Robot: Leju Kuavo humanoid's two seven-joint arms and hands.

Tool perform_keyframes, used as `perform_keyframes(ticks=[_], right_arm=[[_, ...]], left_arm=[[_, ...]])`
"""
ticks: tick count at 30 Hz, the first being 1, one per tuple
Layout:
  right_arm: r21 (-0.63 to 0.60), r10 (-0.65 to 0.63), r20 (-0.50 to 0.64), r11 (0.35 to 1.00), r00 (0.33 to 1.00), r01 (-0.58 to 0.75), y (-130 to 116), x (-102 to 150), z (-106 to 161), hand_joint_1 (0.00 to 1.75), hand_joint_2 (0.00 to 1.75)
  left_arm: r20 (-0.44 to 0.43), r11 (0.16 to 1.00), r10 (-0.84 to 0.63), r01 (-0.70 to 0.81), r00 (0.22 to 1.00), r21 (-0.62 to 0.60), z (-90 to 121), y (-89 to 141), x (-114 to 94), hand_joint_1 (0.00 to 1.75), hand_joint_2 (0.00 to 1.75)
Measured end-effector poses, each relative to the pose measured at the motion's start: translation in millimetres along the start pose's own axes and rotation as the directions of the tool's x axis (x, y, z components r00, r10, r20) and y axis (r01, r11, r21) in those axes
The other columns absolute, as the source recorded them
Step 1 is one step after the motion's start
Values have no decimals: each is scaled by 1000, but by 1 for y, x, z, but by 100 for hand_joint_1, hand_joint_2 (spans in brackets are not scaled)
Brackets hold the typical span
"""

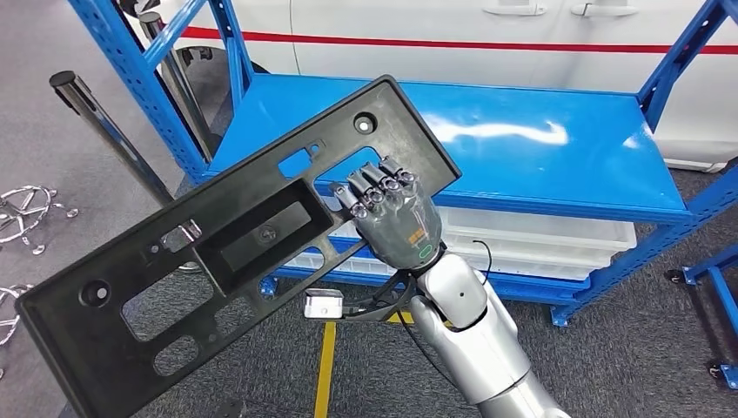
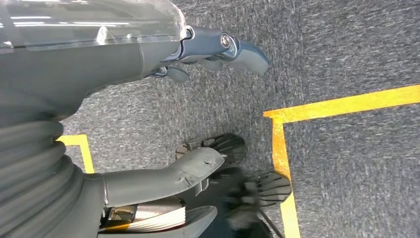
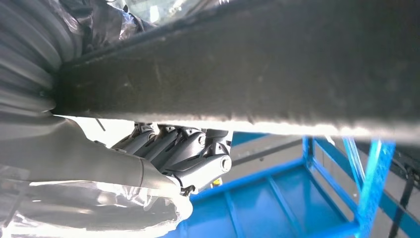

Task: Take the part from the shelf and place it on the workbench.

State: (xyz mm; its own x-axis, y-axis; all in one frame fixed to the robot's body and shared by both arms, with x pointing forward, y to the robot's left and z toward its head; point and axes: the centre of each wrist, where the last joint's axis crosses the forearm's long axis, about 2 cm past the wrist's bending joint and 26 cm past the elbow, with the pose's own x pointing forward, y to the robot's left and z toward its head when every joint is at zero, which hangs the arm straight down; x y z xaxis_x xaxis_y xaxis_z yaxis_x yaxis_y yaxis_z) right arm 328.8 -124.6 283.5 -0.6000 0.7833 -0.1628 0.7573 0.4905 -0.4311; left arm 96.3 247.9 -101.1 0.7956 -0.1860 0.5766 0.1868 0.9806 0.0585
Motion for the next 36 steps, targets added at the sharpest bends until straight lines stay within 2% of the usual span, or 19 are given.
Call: perform_keyframes(ticks=[17,36], right_arm=[[0,24,-30,1000,999,-24,0,-3,0,175,175],[11,47,-43,999,998,-47,-1,-2,3,175,175]], left_arm=[[-4,998,-1,1,1000,-56,0,-14,4,0,175],[7,997,-9,9,1000,-73,-2,-17,10,0,175]])
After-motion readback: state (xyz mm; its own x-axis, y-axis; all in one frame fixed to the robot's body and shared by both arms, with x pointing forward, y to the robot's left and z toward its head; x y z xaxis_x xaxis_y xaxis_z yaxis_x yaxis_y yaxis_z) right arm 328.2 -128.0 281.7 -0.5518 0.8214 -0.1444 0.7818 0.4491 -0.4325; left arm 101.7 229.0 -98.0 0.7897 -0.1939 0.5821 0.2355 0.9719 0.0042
